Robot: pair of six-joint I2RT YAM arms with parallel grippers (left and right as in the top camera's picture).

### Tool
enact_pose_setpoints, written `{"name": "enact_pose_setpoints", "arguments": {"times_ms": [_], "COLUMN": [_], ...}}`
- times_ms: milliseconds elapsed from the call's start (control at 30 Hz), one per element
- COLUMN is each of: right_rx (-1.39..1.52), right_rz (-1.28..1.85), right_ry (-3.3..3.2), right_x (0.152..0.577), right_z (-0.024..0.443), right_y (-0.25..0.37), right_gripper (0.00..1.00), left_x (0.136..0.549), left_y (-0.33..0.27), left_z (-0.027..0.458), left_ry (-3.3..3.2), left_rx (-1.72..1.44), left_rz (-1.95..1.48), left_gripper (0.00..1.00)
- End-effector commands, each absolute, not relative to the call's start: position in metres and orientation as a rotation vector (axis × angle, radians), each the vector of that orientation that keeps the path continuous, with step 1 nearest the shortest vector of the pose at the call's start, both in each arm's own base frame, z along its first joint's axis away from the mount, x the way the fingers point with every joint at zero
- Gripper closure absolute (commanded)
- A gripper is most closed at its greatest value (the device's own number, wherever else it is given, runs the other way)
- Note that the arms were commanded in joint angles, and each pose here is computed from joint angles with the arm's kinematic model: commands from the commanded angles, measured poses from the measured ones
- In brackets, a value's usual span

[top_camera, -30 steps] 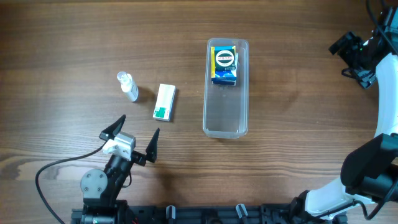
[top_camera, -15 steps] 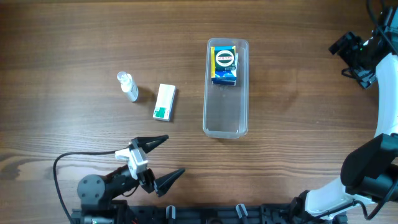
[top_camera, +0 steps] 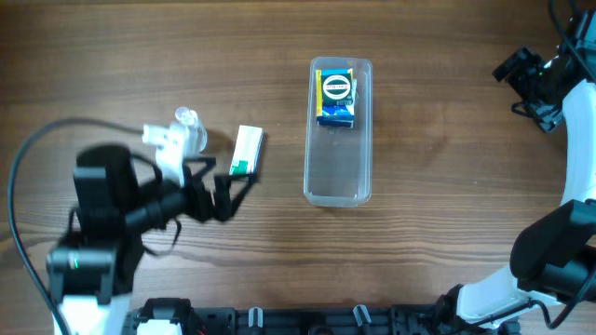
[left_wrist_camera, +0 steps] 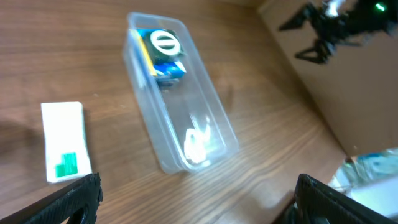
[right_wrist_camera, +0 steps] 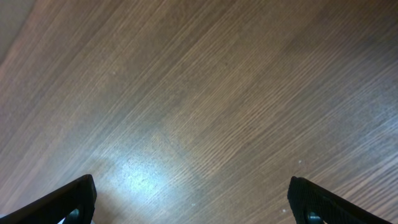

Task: Pack container
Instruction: 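Reach the left gripper to the white tube box and grasp it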

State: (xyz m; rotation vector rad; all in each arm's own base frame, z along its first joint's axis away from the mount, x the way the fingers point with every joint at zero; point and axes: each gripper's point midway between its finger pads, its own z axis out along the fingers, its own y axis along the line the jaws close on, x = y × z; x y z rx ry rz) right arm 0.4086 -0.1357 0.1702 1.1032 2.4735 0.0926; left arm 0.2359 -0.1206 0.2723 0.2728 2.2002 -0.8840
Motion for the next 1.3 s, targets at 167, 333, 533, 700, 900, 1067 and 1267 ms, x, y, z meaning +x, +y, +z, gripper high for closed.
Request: {"name": "enact_pose_setpoints", "arguments": {"times_ms": [167, 333, 533, 700, 900, 1067, 1267], "right_rx": [1.125, 1.125, 1.125, 1.125, 1.125, 1.125, 1.125], "right_rz": [0.088, 0.088, 0.088, 0.088, 0.088, 0.088, 0.088], "right_ry": [2.480, 2.480, 2.480, 2.480, 2.480, 2.480, 2.480], "right_x": [0.409, 0.409, 0.409, 0.409, 0.409, 0.409, 0.409], "right_z": [0.164, 0.164, 0.164, 0.164, 0.164, 0.164, 0.164], "right_y": [-0.136, -0.136, -0.136, -0.136, -0.136, -0.136, -0.136], "right_gripper": [0.00, 0.00, 0.00, 0.00, 0.00, 0.00, 0.00], "left_x": [0.284, 0.292, 0.311, 0.320, 0.325, 0.331, 0.341], "left_y": [-0.086, -0.112, -0.132, -0.100, -0.115, -0.120, -0.124], "left_z": [0.248, 0.213, 0.197, 0.156, 0.113, 0.087, 0.072], "left_ry": [2.506, 2.640, 2.639, 2.781, 2.900, 2.955, 2.950], "left_rx": [0.103, 0.247, 0.297, 0.095, 0.118, 0.124, 0.180], "left_rz": [-0.436, -0.290, -0.293, -0.018, -0.066, -0.065, -0.059], "left_gripper": [0.00, 0.00, 0.00, 0.00, 0.00, 0.00, 0.00]}}
